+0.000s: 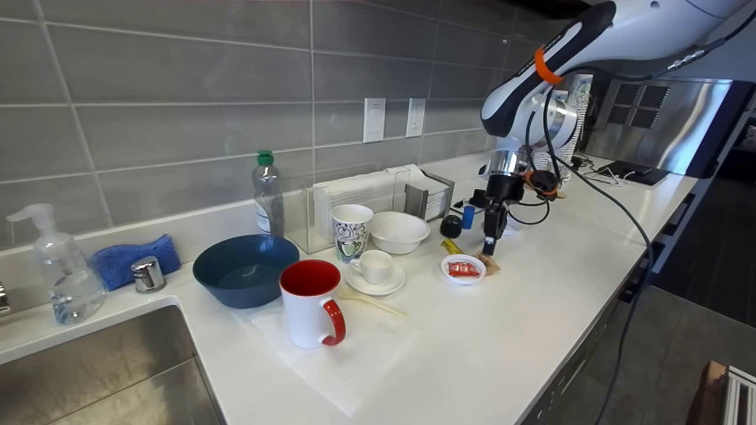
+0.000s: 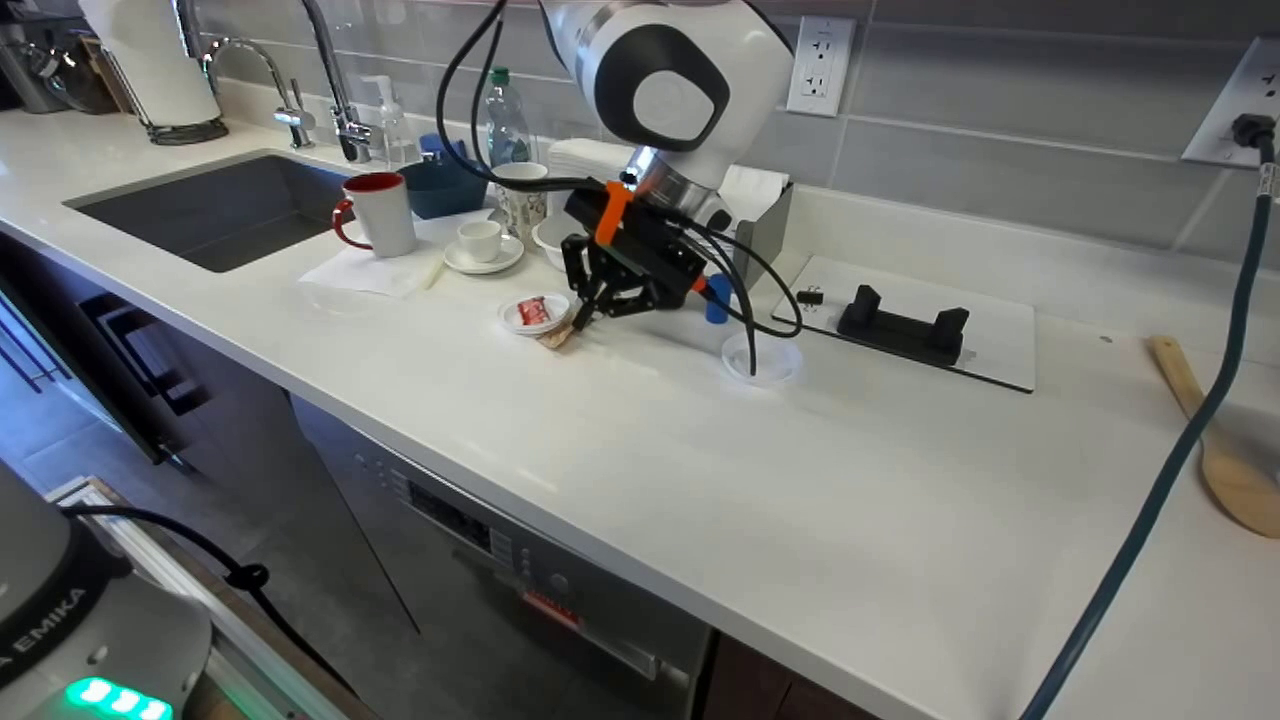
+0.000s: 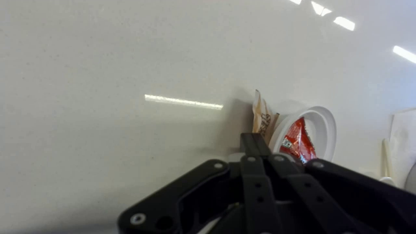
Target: Put the sachet on the small white plate
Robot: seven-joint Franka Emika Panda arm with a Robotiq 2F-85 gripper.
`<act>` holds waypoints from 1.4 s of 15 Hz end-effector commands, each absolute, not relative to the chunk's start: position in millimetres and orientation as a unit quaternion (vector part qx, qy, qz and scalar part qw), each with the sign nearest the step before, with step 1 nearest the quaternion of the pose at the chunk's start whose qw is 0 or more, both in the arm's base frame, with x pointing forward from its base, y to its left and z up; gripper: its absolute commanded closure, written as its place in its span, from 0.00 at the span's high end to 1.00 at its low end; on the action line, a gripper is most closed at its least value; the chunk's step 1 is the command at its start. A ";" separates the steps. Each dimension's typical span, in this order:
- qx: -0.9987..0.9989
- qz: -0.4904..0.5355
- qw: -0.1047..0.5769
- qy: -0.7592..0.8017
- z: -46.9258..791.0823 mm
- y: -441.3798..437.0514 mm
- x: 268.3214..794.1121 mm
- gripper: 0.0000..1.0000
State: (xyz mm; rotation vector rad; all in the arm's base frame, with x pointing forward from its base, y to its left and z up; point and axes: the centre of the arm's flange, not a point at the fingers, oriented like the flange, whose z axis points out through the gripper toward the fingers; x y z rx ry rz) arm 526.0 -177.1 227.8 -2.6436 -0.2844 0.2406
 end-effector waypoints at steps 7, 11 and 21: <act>-0.958 0.083 0.255 -0.103 271.9 -187.6 516.8 0.00; -0.943 0.108 0.298 -0.099 268.6 -178.2 515.4 0.00; -0.924 0.070 0.372 -0.048 227.8 -154.3 524.2 0.00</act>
